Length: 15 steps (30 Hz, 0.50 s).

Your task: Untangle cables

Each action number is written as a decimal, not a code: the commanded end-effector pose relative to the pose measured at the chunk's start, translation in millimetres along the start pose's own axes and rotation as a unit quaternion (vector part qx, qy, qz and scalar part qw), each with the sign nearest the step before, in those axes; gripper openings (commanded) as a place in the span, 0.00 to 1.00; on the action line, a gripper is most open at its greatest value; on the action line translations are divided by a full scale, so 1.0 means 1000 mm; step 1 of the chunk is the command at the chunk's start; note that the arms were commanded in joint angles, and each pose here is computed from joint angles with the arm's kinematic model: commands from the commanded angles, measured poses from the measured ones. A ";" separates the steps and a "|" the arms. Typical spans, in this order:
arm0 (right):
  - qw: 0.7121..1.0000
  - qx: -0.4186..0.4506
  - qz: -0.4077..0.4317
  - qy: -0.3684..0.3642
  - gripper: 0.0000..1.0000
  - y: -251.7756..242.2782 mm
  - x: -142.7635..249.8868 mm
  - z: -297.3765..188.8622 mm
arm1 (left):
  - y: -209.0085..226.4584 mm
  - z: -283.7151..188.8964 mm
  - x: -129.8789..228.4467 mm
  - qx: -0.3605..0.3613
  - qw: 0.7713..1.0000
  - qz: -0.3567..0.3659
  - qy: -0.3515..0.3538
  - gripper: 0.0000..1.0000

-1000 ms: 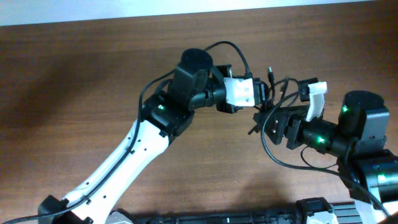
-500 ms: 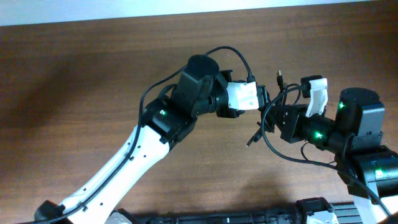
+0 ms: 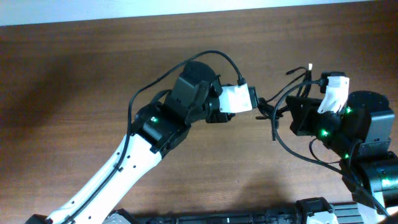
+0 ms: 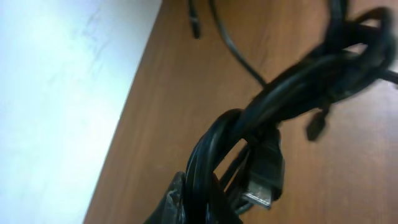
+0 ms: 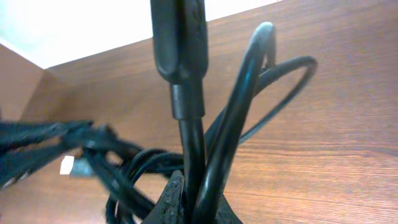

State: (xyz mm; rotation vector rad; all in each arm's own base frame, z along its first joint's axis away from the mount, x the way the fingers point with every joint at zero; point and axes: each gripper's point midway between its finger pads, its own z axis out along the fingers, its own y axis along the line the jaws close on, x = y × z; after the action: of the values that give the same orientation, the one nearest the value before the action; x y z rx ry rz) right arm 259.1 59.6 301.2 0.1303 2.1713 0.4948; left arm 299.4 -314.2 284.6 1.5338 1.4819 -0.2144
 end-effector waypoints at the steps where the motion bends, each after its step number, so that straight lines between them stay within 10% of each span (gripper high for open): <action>1: 0.994 0.082 -0.002 -0.070 0.04 -0.023 -0.030 -0.019 | 0.005 -0.013 0.000 -0.001 1.000 -0.001 -0.003 0.00; 11: 0.995 0.088 0.003 -0.041 0.61 -0.027 -0.016 -0.018 | 0.034 -0.017 0.010 -0.082 0.982 -0.166 0.021 0.00; 15: 0.998 0.022 -0.066 -0.001 0.67 -0.005 0.000 -0.015 | 0.041 -0.018 0.002 -0.093 0.977 -0.190 0.001 0.00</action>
State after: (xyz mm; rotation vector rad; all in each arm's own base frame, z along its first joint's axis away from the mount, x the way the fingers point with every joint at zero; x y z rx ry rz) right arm 253.8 32.1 299.4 0.2062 2.1806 0.3130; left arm 322.0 -297.3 289.9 1.2570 1.7029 -0.2393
